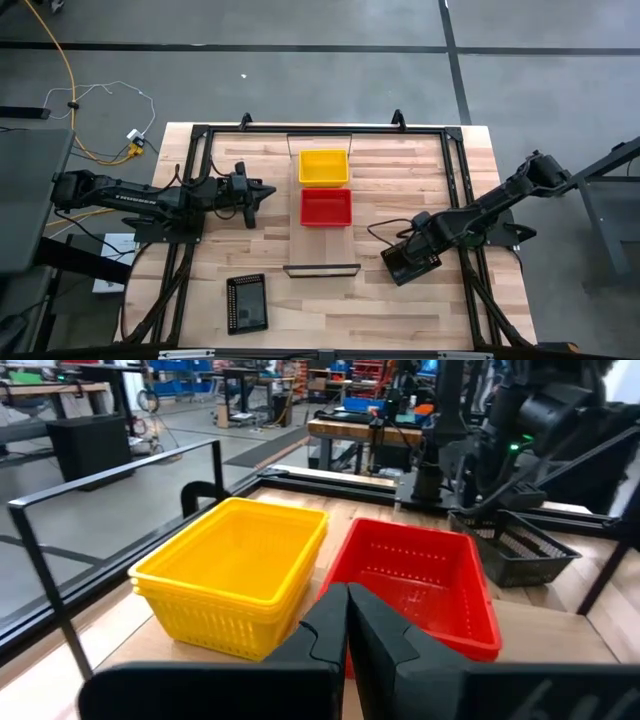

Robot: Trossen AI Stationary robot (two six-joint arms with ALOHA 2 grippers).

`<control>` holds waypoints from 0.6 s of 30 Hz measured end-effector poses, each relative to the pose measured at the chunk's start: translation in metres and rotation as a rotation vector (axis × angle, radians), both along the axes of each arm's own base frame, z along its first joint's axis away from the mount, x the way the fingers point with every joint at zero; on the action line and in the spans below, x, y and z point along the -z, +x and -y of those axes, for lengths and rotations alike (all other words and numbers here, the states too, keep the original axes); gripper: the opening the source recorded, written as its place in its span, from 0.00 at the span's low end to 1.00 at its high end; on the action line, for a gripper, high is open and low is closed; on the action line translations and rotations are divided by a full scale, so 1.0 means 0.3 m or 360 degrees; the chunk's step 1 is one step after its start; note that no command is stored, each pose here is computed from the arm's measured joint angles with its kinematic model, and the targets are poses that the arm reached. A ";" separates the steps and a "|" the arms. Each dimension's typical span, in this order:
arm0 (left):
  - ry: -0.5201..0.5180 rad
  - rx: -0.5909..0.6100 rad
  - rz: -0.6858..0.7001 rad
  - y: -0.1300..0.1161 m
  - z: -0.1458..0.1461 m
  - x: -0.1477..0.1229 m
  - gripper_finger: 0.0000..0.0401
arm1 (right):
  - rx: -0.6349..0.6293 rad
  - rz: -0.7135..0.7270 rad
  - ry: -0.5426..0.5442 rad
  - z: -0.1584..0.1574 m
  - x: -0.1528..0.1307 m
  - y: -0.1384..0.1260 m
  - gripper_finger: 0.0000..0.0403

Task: Stack baskets on shelf by color
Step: Put the right black bin on the shelf

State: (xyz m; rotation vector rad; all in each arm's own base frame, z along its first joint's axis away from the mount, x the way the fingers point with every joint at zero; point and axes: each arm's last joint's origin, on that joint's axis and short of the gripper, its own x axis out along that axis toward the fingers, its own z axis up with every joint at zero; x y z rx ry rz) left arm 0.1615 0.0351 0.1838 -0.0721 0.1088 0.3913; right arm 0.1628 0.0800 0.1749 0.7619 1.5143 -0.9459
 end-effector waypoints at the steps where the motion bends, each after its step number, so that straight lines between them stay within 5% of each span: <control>1: -0.0001 0.0008 0.0000 0.000 0.000 0.000 0.00 | 0.0009 -0.0001 -0.0005 0.000 0.000 -0.001 0.42; 10: -0.0002 0.0013 0.0000 0.000 0.001 0.000 0.00 | 0.0008 0.0024 -0.0079 0.005 0.000 0.000 0.40; 16: 0.0010 -0.0040 0.0044 0.004 -0.003 -0.027 0.00 | -0.0021 0.0042 -0.0098 0.006 0.000 0.002 0.08; 18: -0.0003 -0.0017 0.0049 0.006 -0.001 -0.029 0.00 | -0.0020 0.0041 -0.0094 0.007 -0.002 0.001 0.04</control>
